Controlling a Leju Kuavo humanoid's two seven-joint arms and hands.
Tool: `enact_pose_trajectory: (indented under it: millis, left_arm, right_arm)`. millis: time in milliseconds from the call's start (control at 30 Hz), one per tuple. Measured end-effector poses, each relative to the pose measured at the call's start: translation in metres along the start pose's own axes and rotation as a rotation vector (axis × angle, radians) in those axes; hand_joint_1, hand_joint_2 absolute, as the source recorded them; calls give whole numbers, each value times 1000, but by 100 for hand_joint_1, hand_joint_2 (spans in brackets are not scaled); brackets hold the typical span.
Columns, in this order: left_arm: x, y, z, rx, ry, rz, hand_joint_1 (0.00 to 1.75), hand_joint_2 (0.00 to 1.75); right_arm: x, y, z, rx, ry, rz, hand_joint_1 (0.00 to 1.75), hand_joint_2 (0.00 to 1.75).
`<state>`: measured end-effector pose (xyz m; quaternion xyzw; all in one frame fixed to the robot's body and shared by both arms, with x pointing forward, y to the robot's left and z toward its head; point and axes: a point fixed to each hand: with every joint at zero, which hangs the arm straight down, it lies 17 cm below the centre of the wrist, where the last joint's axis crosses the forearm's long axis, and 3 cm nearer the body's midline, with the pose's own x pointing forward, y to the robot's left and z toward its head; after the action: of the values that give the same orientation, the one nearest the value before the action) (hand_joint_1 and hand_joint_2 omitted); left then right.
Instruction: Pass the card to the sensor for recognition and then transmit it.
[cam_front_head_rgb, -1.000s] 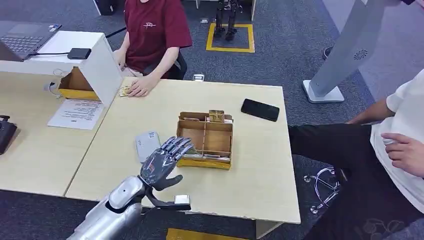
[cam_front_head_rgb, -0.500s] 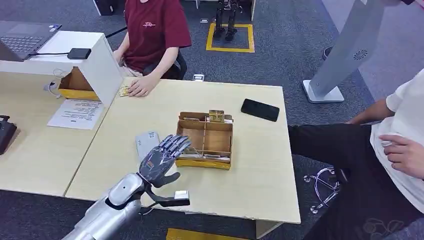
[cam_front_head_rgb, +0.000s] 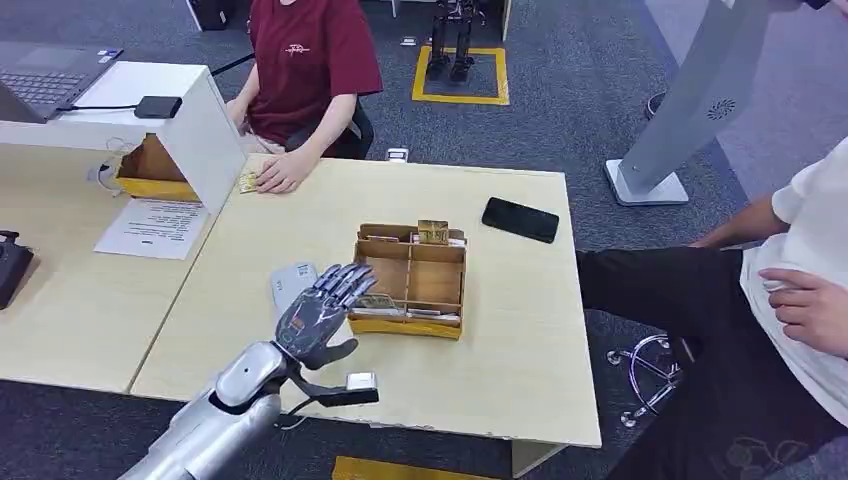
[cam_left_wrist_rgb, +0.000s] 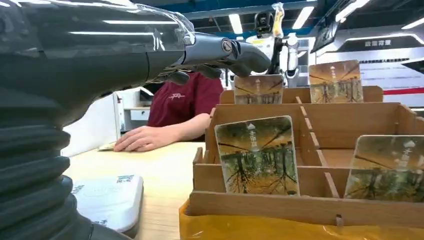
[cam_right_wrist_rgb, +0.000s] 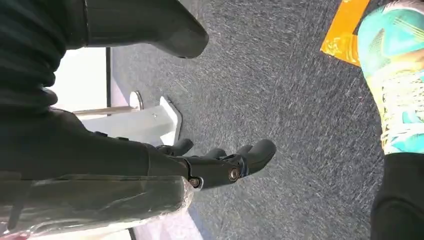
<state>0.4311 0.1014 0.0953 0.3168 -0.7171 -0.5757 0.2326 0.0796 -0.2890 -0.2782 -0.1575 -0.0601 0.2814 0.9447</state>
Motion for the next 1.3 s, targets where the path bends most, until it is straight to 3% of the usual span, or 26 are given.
enact_pose_trajectory:
  millis: [1300]
  left_arm:
    - [23,28,-45,69,-16,107,0,175]
  right_arm:
    - [-1,-1,0,-1,2,9,0,175]
